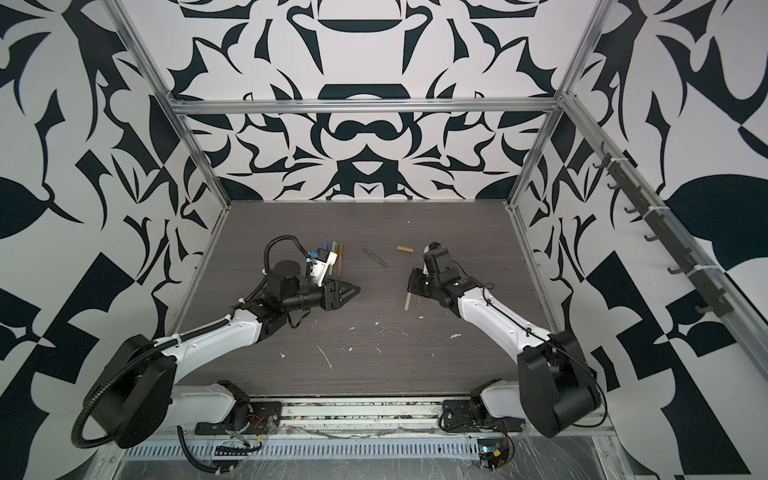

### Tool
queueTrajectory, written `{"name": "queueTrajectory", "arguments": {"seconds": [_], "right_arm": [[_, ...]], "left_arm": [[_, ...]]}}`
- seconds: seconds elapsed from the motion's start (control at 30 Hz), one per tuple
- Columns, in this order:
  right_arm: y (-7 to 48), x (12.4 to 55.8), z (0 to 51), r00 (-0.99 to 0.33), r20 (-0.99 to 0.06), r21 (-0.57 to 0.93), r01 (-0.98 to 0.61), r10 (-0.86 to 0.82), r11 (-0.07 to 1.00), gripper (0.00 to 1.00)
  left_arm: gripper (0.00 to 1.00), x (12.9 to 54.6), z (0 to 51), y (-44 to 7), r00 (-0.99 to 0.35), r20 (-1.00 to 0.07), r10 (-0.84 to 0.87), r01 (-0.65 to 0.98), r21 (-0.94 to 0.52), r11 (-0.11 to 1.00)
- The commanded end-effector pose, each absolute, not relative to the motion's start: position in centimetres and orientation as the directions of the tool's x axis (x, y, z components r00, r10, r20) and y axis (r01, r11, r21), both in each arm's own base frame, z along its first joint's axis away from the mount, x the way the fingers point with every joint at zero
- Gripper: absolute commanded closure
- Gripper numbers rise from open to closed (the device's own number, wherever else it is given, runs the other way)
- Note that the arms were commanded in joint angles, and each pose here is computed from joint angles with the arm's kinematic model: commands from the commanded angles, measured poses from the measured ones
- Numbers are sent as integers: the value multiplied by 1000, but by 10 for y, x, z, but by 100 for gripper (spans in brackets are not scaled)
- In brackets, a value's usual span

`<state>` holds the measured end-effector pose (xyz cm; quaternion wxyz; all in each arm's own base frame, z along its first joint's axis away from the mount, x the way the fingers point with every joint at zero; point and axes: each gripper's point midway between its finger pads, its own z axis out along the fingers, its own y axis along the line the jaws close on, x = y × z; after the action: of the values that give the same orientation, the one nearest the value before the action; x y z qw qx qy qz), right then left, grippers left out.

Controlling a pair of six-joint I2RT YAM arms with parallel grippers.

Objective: Insert the pens into the pen caps
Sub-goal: 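Lift the tan pen upright with the right gripper toward the left gripper, then close the left gripper on the tan pen while the right gripper opens and withdraws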

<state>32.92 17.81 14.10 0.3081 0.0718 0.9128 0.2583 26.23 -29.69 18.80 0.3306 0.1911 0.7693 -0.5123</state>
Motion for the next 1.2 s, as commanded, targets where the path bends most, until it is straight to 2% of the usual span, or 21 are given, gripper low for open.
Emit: {"name": "queueTrajectory", "arguments": {"seconds": [0.0, 0.23, 0.53, 0.73, 0.93, 1.07, 1.17], "right_arm": [[209, 339, 208, -700, -657, 565, -214, 278, 797, 98], [245, 325, 265, -636, -724, 585, -362, 267, 726, 99], [271, 316, 283, -622, -735, 610, -429, 272, 667, 100], [272, 315, 282, -603, -735, 628, -434, 310, 646, 100], [273, 313, 279, -611, -731, 632, -435, 305, 642, 100], [273, 312, 276, -615, -730, 630, -434, 300, 644, 100], [273, 312, 274, -616, -729, 631, -433, 300, 644, 100]], "left_arm": [[43, 259, 223, -314, -662, -746, -68, 711, -654, 258], [35, 268, 226, -328, -669, -740, -61, 709, -661, 244], [34, 266, 228, -346, -669, -743, -33, 720, -658, 219], [46, 264, 224, -354, -682, -731, -19, 714, -671, 200], [65, 266, 226, -353, -681, -731, -45, 710, -674, 203], [73, 268, 229, -353, -684, -727, -67, 705, -681, 198], [84, 269, 229, -352, -680, -729, -78, 705, -679, 204]]}}
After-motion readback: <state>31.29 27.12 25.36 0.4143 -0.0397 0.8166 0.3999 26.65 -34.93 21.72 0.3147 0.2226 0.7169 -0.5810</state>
